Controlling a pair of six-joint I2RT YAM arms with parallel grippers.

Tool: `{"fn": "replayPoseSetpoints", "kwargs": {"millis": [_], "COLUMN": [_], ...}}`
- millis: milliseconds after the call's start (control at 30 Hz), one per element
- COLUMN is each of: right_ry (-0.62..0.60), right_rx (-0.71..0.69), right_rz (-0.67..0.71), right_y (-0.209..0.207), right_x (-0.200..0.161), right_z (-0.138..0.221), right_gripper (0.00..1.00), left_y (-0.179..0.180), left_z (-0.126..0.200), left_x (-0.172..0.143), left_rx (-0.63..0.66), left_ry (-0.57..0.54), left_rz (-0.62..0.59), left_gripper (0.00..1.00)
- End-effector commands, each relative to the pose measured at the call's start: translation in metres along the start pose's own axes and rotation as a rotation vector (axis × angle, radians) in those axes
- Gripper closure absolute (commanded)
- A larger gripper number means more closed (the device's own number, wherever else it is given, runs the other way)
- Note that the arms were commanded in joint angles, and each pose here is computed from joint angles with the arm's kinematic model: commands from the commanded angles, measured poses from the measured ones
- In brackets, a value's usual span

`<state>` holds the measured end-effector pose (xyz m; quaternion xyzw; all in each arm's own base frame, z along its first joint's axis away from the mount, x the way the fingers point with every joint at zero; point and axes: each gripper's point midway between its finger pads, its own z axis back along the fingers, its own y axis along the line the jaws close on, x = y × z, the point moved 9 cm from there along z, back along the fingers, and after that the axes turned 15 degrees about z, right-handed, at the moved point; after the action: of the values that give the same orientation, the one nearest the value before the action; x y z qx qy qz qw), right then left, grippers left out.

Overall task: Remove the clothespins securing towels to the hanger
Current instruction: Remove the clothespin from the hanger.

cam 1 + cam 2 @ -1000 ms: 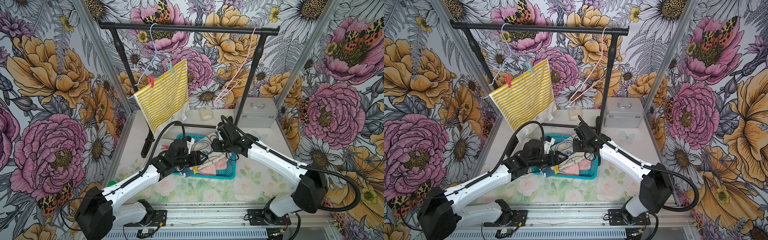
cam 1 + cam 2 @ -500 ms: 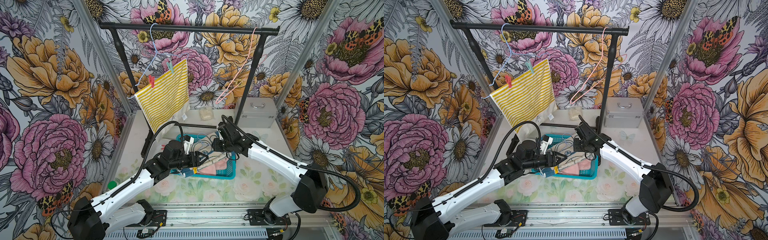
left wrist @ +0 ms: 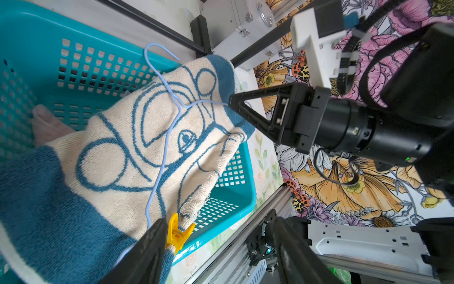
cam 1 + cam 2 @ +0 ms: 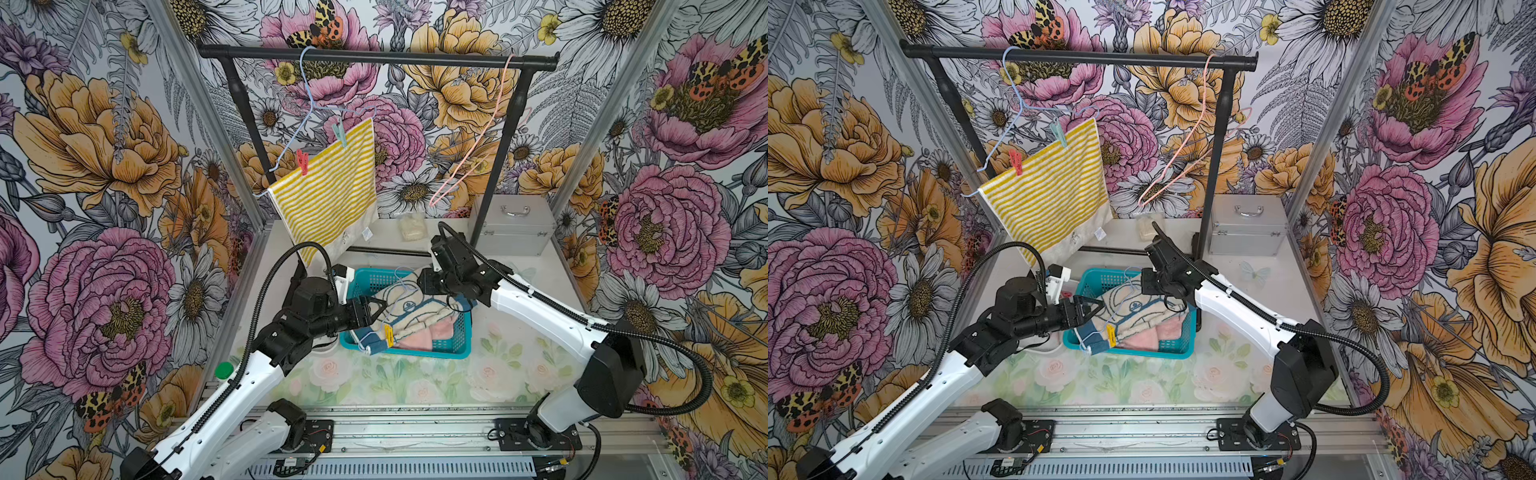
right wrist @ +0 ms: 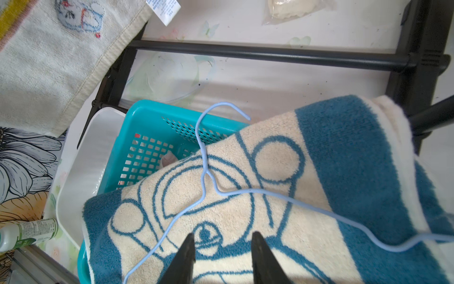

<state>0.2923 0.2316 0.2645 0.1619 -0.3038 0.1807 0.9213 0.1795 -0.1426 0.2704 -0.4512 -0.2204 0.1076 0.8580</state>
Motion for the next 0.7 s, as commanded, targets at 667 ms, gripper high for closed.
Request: {"fn": "replayPoseSetpoints", "kwargs": {"millis": [667], "right_ry": [-0.021], "right_rx": [0.039], "right_rz": [0.015], "right_y": [0.003], "right_x": [0.008], "right_z": [0.002], "right_gripper": [0.61], "left_y": [0.024], "left_z": [-0.037], "left_x": [-0.031], "left_rx": [0.019], "left_ry": [0.058], "left_rz": [-0.258], "left_gripper": [0.27]}}
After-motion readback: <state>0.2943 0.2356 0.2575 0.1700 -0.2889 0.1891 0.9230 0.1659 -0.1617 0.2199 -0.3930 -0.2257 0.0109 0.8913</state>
